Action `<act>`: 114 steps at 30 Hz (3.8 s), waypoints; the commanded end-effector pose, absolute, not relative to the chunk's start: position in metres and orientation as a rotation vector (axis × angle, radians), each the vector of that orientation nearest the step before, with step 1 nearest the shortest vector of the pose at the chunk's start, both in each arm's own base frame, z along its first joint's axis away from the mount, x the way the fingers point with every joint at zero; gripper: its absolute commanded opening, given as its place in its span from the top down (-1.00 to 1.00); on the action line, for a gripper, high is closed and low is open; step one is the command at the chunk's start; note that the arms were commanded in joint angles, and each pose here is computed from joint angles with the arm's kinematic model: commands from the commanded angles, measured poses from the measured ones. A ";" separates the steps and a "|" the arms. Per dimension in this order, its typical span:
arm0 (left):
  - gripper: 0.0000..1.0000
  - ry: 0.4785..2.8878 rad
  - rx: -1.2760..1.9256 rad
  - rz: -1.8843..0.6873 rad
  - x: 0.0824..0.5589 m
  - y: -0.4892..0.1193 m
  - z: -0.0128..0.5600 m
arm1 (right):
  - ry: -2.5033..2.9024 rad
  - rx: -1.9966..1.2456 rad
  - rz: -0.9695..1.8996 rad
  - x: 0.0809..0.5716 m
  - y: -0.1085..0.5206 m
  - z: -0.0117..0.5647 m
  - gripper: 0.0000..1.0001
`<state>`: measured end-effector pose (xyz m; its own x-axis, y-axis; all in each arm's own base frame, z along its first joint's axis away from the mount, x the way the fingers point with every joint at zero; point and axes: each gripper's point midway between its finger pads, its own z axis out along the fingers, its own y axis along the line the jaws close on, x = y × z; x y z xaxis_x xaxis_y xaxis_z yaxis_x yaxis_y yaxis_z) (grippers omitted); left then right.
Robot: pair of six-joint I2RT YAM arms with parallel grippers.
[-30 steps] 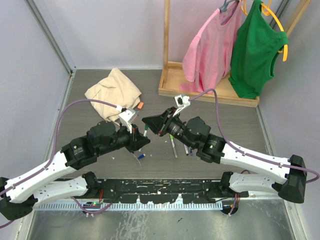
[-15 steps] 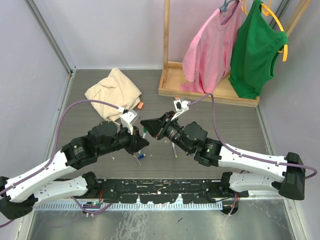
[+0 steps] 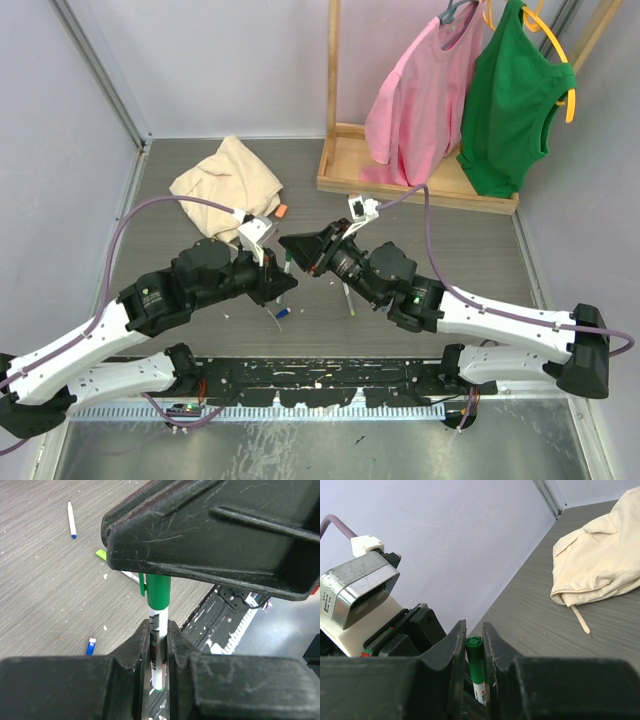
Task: Insert the pens into the pen caps
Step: Press the pen cap onto the pen, then place the pen at the center of the board.
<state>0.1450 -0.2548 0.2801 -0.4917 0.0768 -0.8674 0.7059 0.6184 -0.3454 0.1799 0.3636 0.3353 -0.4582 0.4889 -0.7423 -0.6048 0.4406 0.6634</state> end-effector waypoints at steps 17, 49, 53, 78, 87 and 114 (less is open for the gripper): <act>1.00 1.516 0.585 -1.095 0.153 -0.278 0.396 | 1.486 -0.322 1.069 0.196 0.324 0.430 0.31; 1.00 1.587 0.588 -1.147 0.148 -0.286 0.363 | 1.454 -0.369 1.312 0.156 0.323 0.396 0.01; 1.00 1.585 0.588 -1.149 0.148 -0.286 0.363 | 1.482 -0.356 1.302 0.159 0.325 0.389 0.16; 0.15 1.693 0.456 -1.008 0.161 -0.256 0.338 | 1.679 -0.150 1.036 0.198 0.299 0.340 1.00; 0.03 1.940 0.313 -0.710 0.191 -0.206 0.283 | 1.901 -0.107 0.691 0.219 0.271 0.276 1.00; -0.25 2.109 0.286 -0.415 0.191 -0.124 0.230 | 2.580 -0.322 0.255 0.243 0.229 0.082 0.94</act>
